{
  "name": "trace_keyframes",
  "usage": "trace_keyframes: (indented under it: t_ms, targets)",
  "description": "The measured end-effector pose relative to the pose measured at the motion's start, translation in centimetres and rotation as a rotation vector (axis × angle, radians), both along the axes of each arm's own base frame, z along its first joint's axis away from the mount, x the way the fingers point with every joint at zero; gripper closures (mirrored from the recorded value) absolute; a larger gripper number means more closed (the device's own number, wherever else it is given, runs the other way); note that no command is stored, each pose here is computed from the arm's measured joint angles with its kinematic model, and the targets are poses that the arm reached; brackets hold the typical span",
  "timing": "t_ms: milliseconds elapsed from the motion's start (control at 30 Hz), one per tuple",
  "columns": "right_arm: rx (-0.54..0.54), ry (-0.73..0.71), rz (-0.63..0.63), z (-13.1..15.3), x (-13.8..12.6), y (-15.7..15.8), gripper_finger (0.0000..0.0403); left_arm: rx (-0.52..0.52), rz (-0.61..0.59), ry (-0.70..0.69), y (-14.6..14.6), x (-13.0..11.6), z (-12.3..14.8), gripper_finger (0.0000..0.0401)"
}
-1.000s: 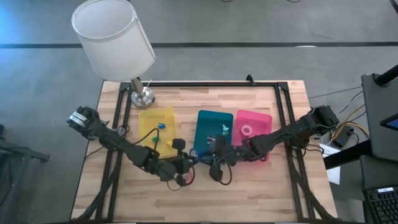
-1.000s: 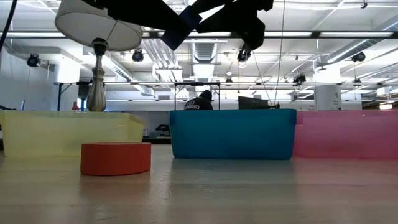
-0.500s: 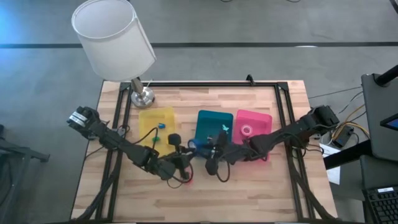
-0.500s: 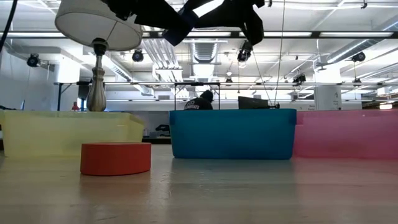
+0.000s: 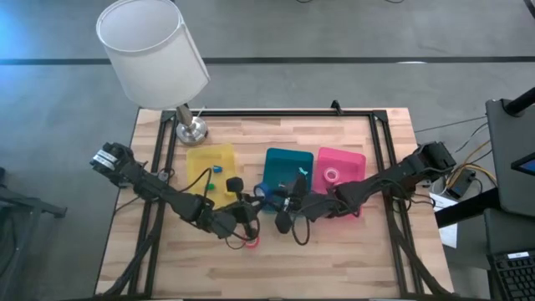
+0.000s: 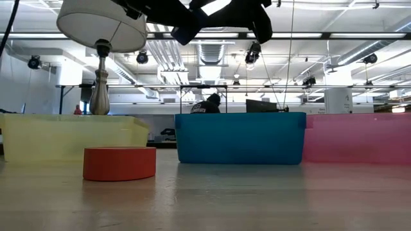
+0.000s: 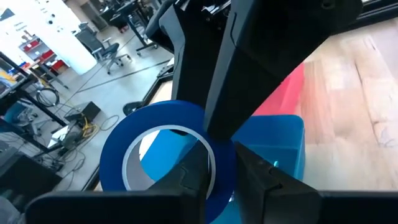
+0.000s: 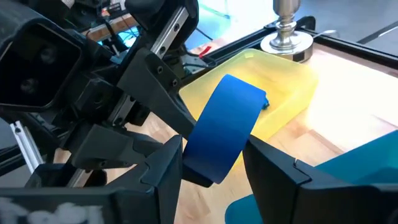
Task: Pick and place Stapler, Stapler remover, tape
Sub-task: Put the blue tape into the pink bin
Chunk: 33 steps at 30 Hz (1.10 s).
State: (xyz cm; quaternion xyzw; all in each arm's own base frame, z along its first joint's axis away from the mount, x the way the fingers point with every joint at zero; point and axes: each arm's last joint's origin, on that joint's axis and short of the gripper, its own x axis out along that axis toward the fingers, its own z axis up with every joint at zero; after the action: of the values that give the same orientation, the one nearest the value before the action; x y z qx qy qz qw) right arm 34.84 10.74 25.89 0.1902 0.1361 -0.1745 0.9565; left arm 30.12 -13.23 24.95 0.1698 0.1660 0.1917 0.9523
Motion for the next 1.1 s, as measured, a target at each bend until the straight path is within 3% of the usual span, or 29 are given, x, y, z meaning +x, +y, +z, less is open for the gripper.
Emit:
trace_keyframes:
  t_ms: [400,1100]
  targets:
    - [0.043,-0.067,-0.043,0.55,0.15,0.01,0.0244,-0.056,0.010,-0.090,-0.01,0.31,0.75,0.0344]
    - [-0.032,-0.044,-0.086,0.24,-0.02,-0.23,0.0275,-0.121,0.052,-0.136,0.61,0.63,0.82,0.0314]
